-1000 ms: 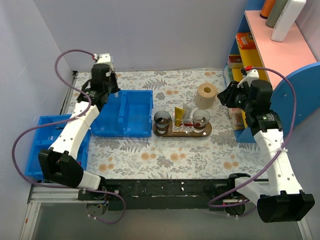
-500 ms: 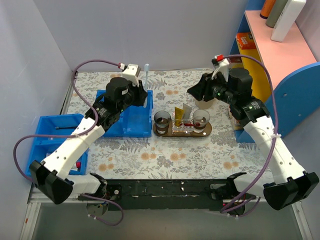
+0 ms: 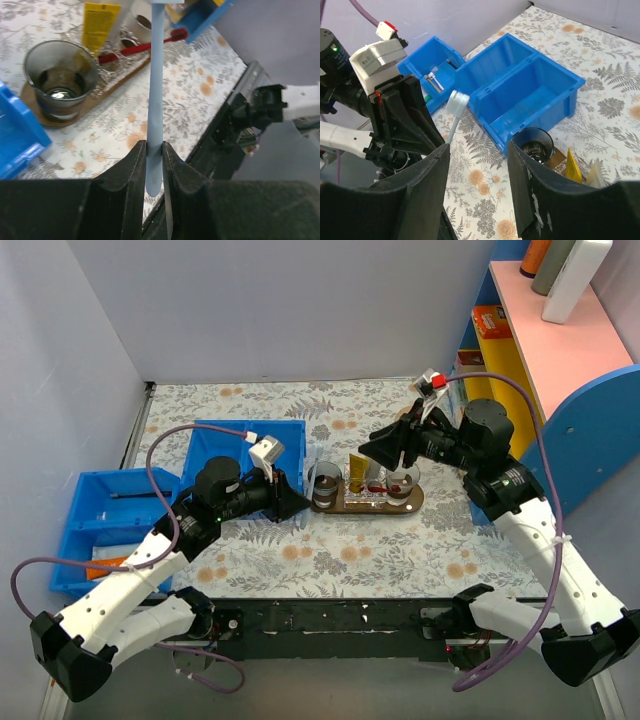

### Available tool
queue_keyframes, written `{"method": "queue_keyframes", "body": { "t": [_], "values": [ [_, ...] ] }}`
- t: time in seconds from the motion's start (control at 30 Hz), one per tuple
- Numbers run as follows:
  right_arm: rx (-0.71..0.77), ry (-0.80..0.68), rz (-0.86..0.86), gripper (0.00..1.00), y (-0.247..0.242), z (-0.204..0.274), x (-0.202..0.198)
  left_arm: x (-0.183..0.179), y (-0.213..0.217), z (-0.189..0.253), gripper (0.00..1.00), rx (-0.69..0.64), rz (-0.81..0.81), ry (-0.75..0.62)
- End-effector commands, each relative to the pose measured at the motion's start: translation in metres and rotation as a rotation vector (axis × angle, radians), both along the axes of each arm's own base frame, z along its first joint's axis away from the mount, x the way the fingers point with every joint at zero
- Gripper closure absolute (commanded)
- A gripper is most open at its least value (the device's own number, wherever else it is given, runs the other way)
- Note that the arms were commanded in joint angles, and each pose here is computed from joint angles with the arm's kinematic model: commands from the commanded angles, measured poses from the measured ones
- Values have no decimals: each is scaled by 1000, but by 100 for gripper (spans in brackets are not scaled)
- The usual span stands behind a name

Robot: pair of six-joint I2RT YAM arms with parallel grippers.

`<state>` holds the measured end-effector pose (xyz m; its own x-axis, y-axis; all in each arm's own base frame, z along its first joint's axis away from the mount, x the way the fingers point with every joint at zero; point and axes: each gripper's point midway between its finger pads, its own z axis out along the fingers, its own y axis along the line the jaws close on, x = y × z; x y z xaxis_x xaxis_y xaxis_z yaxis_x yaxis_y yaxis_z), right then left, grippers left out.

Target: Prepare toiletry sets of a toothbrush and toothpaste on the tray

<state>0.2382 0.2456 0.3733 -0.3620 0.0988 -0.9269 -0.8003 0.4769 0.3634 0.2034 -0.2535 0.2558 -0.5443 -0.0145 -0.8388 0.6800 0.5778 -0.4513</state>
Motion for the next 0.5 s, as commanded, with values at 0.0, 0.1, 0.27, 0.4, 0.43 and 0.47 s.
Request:
{"method": "queue_keyframes", "body": {
  "t": [0.0,0.1,0.27,0.4,0.43,0.47],
  "values": [
    [24,-81,121,42,12,30,-12,-37,-18,17,100,-126,-210,1],
    [-11,-49,225,43,22,23,-21,-44,-25,13,100,-155,-276,21],
    [-32,-47,229,40,20,12,-25,-48,-28,12,100,-161,-319,6],
    [-35,15,305,41,25,-2,-38,-62,-34,10,100,-186,-415,41],
    [-25,30,317,41,28,-7,-40,-64,-34,11,100,-193,-428,49],
    [-16,28,339,42,29,-7,-45,-67,-35,9,100,-198,-447,53]
  ]
}}
